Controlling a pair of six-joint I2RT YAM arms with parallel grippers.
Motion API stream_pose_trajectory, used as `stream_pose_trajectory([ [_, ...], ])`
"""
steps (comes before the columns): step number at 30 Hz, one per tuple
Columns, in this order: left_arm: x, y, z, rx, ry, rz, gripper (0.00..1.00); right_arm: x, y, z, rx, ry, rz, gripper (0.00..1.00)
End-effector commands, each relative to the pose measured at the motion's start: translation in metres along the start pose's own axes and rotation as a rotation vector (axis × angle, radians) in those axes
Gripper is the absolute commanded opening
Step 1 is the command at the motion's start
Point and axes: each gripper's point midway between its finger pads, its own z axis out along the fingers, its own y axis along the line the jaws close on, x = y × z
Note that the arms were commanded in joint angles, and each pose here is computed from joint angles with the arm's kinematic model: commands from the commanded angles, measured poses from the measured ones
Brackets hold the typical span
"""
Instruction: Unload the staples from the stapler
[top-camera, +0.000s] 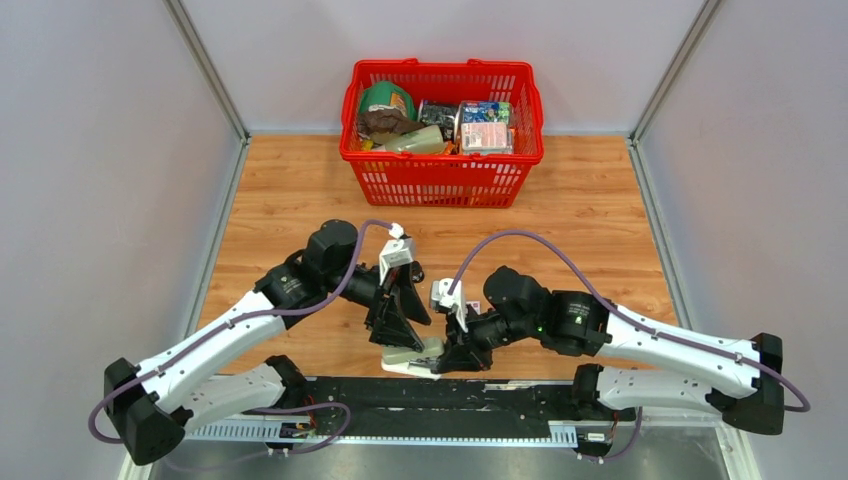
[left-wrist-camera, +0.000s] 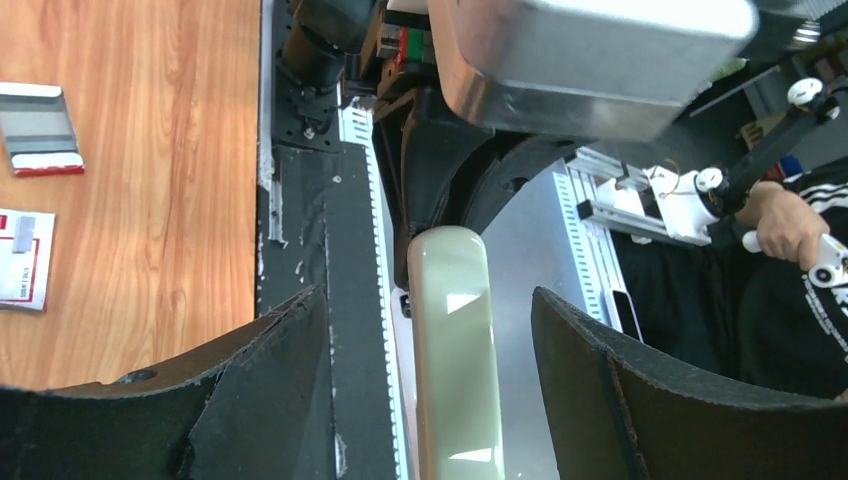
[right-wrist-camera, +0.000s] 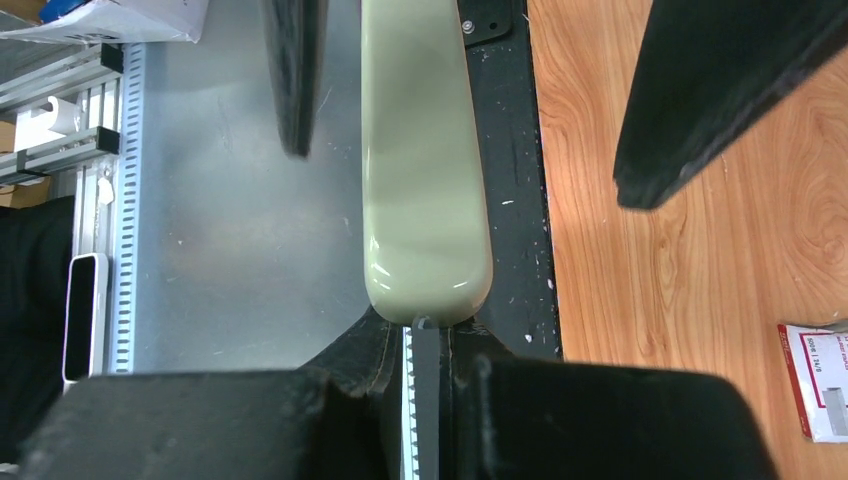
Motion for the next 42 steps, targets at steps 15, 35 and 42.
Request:
stream_pose_trajectory([
  [15, 0.016, 0.012, 0.015, -0.075, 0.113, 0.076, 0.8, -0.033, -0.004, -0.002, -0.033, -0.053, 0.038, 0.0],
  [35, 0.008, 0.013, 0.01, -0.128, 0.054, 0.142, 0.56, -0.032, -0.007, 0.002, -0.032, -0.051, 0.074, 0.0],
  [42, 0.011, 0.002, 0.012, -0.061, 0.06, 0.152, 0.51, -0.034, -0.01, 0.004, -0.028, -0.049, 0.088, 0.0],
])
